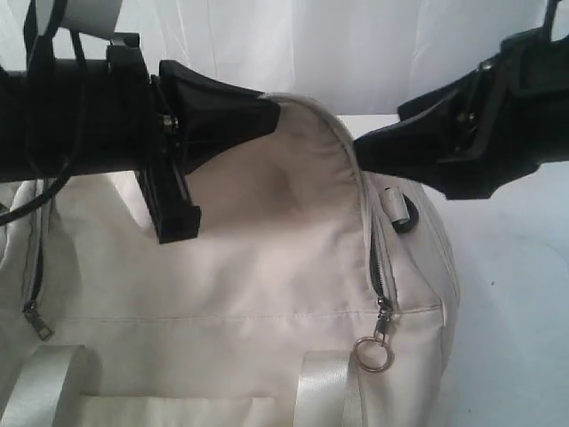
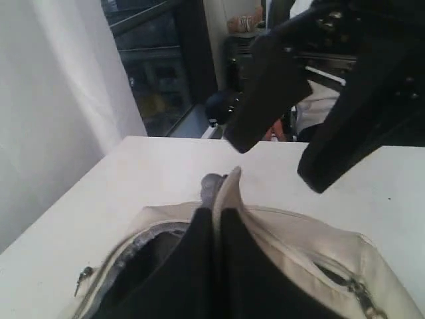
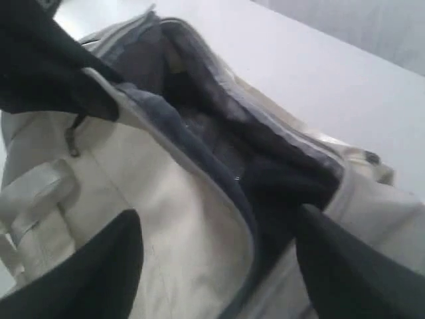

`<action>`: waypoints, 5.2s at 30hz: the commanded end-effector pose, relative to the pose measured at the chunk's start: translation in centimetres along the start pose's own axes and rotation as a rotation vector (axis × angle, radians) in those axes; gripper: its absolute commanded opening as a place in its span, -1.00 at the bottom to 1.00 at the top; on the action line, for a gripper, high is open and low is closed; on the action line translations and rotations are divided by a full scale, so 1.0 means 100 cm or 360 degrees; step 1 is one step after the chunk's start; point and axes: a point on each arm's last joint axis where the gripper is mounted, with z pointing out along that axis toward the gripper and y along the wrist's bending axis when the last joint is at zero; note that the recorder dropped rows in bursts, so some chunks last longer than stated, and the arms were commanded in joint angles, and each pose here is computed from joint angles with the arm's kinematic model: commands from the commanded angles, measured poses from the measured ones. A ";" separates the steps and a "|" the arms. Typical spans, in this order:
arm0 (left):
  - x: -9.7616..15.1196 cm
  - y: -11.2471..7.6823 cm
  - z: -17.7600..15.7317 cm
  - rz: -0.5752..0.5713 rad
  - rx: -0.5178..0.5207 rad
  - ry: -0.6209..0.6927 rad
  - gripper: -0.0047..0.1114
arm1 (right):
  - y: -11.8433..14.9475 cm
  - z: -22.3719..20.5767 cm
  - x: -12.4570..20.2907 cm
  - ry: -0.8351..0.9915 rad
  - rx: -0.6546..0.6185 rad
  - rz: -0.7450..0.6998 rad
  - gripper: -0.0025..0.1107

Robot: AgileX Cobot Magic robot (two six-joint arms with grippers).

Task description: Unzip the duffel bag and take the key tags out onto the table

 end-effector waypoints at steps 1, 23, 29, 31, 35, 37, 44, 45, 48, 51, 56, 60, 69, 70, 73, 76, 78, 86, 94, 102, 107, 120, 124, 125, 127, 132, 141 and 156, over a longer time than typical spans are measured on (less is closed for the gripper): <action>-0.001 -0.013 -0.012 0.0066 0.0093 -0.0024 -0.92 | 0.005 0.022 0.000 0.0025 -0.0127 -0.0181 0.14; -0.011 -0.018 -0.035 0.0156 -0.0015 0.0081 -0.29 | 0.041 0.045 0.003 0.0092 -0.0468 -0.0476 -0.96; -0.025 -0.011 -0.056 0.0131 -0.0320 0.0037 0.06 | 0.056 0.025 0.002 0.0076 -0.0599 -0.0532 -0.96; -0.031 -0.010 -0.065 0.0154 -0.0425 0.0014 0.06 | 0.061 0.019 0.002 0.0079 -0.0651 -0.0544 -0.96; -0.043 -0.007 -0.087 0.0194 -0.0674 -0.0041 0.06 | 0.072 0.008 0.005 0.0124 -0.0786 -0.0513 -0.96; -0.047 -0.005 -0.098 0.0209 -0.0797 -0.0065 0.05 | 0.075 0.005 0.007 0.0163 -0.0862 -0.0488 -0.96; -0.059 -0.001 -0.135 0.0177 -0.1213 -0.0141 0.05 | 0.079 0.006 0.015 0.0268 -0.0914 -0.0287 -0.96; -0.059 0.000 -0.140 0.0165 -0.1260 -0.0146 0.05 | 0.081 0.006 0.016 0.0281 -0.0928 -0.0272 -0.96; -0.059 0.002 -0.152 0.0114 -0.1410 -0.0142 0.05 | 0.089 0.010 0.025 0.0335 -0.0994 -0.0256 -0.96; -0.056 0.003 -0.163 0.0086 -0.1544 -0.0065 0.05 | 0.099 0.013 0.037 0.0413 -0.1081 -0.0204 -0.96; -0.039 0.008 -0.174 0.0098 -0.1764 0.0187 0.05 | 0.117 0.016 0.051 0.0570 -0.1190 -0.0043 -0.96; -0.019 0.007 -0.169 0.0086 -0.1760 0.0302 0.05 | 0.132 0.015 0.060 0.0647 -0.1297 -0.0021 -0.96; 0.003 0.004 -0.162 -0.0015 -0.1712 0.0342 0.05 | 0.159 0.018 0.089 0.0818 -0.1396 0.0014 -0.95; 0.003 0.004 -0.161 -0.0063 -0.1703 0.0304 0.05 | 0.161 0.019 0.092 0.0826 -0.1393 0.0005 -0.93; 0.000 0.000 -0.154 -0.0173 -0.1570 0.0155 0.05 | 0.163 0.024 0.102 0.0820 -0.1328 -0.0002 -0.73; -0.006 -0.006 -0.144 -0.0222 -0.1376 0.0023 0.00 | 0.159 0.027 0.114 0.0864 -0.1255 -0.0035 -0.48; -0.008 -0.009 -0.142 -0.0230 -0.1318 -0.0011 -0.03 | 0.156 0.028 0.125 0.0927 -0.1219 -0.0066 -0.24; -0.006 -0.007 -0.143 -0.0238 -0.1354 0.0007 -0.03 | 0.150 0.022 0.169 0.1298 -0.1092 0.0150 0.03; 0.032 -0.013 -0.137 -0.0281 -0.1331 0.0188 -0.03 | 0.166 0.019 0.143 0.1050 -0.1364 0.0446 0.03; 0.067 -0.022 -0.134 -0.0446 -0.1311 0.0297 -0.03 | 0.179 -0.002 0.098 0.0680 -0.1728 0.0499 0.03; 0.074 -0.032 -0.125 -0.0506 -0.1109 0.0255 -0.03 | 0.179 -0.006 0.104 0.0801 -0.1744 0.0448 0.03; 0.095 -0.025 -0.089 -0.0367 -0.0872 0.0565 -0.03 | 0.155 0.005 0.137 0.1197 -0.1209 0.0040 0.12; 0.107 -0.021 -0.079 -0.0298 -0.0822 0.0702 -0.03 | 0.153 0.012 0.132 0.1081 -0.1129 0.0070 0.12; 0.110 -0.020 -0.076 -0.0297 -0.0811 0.0734 -0.03 | 0.153 0.013 0.132 0.1059 -0.1110 0.0072 0.12; 0.116 -0.019 -0.072 -0.0292 -0.0791 0.0790 -0.03 | 0.152 0.015 0.131 0.1034 -0.1087 0.0073 0.12; 0.132 -0.018 -0.063 -0.0195 -0.0704 0.0945 -0.03 | 0.152 0.015 0.130 0.1028 -0.1084 0.0089 0.12; 0.146 -0.025 -0.052 -0.0006 -0.0428 0.1071 -0.02 | 0.153 0.015 0.129 0.1018 -0.1097 0.0124 0.12; 0.097 -0.030 -0.049 -0.0135 -0.0289 0.0707 -0.02 | 0.153 0.015 0.130 0.1025 -0.1098 0.0103 0.13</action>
